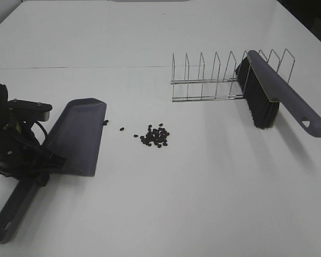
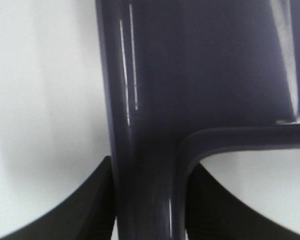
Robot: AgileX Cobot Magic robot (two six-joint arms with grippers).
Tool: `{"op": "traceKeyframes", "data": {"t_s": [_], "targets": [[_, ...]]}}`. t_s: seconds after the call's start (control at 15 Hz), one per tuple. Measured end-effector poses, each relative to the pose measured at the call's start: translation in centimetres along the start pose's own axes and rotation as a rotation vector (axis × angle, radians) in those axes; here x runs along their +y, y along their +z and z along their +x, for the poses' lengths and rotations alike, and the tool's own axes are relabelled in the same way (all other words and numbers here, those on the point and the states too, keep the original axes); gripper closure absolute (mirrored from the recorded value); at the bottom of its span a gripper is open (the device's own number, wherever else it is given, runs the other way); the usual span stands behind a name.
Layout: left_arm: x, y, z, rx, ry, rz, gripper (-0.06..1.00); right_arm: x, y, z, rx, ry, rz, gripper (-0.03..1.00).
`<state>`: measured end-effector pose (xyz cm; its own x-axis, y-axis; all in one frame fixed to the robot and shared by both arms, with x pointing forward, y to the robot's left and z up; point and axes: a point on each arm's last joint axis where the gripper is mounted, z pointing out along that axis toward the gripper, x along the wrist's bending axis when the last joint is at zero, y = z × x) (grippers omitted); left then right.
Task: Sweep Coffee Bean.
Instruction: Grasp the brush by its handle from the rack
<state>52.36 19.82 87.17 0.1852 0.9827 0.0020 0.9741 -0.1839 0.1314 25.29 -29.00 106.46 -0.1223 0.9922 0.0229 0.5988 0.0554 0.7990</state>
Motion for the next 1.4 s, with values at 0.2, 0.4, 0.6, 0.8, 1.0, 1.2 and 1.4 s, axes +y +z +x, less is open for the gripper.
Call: {"op": "traceKeyframes", "data": {"t_s": [0.2,0.4,0.6,0.8,1.0,1.2,1.4], "targets": [[0.0,0.0,0.0,0.000,-0.001,0.001,0.62,2.8,1.7,-0.1,0.027,0.025,0.126,-0.01],[0.0,0.0,0.0,-0.002,-0.003,-0.001,0.62,6.0,4.9,-0.1,0.075,0.073,0.288,-0.01],[0.0,0.0,0.0,-0.002,-0.003,-0.001,0.62,10.3,10.4,-0.5,0.100,0.113,0.496,-0.01],[0.0,0.0,0.0,-0.002,-0.003,-0.001,0.62,13.7,13.9,-1.0,0.104,0.111,0.559,-0.01],[0.0,0.0,0.0,-0.002,-0.014,-0.001,0.62,17.9,19.0,-1.6,0.111,0.094,0.584,-0.01],[0.0,0.0,0.0,-0.003,-0.019,0.000,0.62,20.0,24.7,-2.2,0.121,0.088,0.650,-0.01],[0.0,0.0,0.0,-0.004,-0.023,0.000,0.62,20.2,29.5,-2.7,0.123,0.065,0.711,-0.01]]}}
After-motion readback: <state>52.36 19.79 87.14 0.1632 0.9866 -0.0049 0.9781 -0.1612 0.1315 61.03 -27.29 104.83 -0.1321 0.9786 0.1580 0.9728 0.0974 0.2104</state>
